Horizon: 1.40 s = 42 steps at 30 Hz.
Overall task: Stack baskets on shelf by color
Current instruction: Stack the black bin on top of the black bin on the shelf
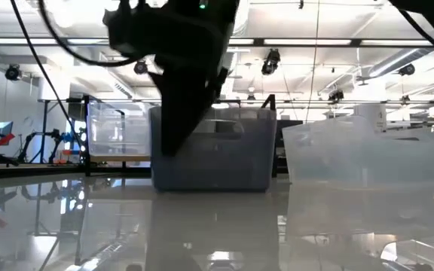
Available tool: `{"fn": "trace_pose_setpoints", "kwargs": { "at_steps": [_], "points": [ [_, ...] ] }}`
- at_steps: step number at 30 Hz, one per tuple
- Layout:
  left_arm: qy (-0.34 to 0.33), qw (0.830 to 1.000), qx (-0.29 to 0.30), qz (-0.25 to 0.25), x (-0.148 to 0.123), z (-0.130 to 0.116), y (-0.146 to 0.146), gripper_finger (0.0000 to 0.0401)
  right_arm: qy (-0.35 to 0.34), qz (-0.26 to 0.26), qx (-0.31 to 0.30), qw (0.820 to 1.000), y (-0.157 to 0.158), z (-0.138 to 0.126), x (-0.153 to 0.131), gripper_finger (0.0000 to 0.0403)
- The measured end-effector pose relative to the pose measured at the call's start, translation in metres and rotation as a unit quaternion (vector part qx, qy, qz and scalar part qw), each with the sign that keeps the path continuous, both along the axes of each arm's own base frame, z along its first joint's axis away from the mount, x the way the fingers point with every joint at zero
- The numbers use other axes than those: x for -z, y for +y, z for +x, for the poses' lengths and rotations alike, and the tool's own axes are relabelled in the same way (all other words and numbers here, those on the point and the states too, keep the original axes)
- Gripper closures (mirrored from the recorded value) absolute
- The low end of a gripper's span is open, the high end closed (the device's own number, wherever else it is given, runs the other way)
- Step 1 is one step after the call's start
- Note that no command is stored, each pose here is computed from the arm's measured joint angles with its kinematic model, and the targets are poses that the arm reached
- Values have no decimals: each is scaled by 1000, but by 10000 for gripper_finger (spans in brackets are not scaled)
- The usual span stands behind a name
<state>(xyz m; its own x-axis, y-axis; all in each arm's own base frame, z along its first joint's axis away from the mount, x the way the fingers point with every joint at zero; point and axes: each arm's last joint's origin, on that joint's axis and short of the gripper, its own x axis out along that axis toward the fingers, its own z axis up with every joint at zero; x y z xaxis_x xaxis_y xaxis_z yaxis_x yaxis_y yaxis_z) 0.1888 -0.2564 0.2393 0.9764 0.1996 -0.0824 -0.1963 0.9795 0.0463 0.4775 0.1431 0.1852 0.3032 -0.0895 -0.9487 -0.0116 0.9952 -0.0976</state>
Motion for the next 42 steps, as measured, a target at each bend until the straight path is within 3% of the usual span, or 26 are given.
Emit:
{"fn": "trace_pose_setpoints", "kwargs": {
  "at_steps": [6,10,12,16,20,23,27,32,37,42],
  "points": [
    [0,1000,-4,-1,0,2,2,203,4,-18,-45,999,-4,-18,-39,246],
    [0,1000,-21,-1,0,11,8,203,-3,-26,-52,998,9,-51,-64,204],
    [3,1000,-23,-4,0,21,15,203,-14,-55,-33,998,19,-77,-69,195],
    [35,999,24,-10,1,52,38,203,-72,-85,39,993,39,-139,-61,193],
    [127,990,56,13,-1,87,71,203,-166,-31,109,980,61,-196,-47,199],
    [197,979,51,12,0,109,96,203,-234,0,124,964,74,-229,-31,205],
    [278,954,106,-24,6,138,119,203,-285,-2,116,951,79,-263,-11,213],
    [354,920,155,-66,26,165,132,203,-295,-12,130,946,69,-286,6,224],
    [375,915,135,-60,38,185,132,203,-292,-13,136,946,60,-293,12,236],
    [375,921,95,-45,44,200,129,203,-289,-30,106,951,58,-295,10,248]
  ]
}}
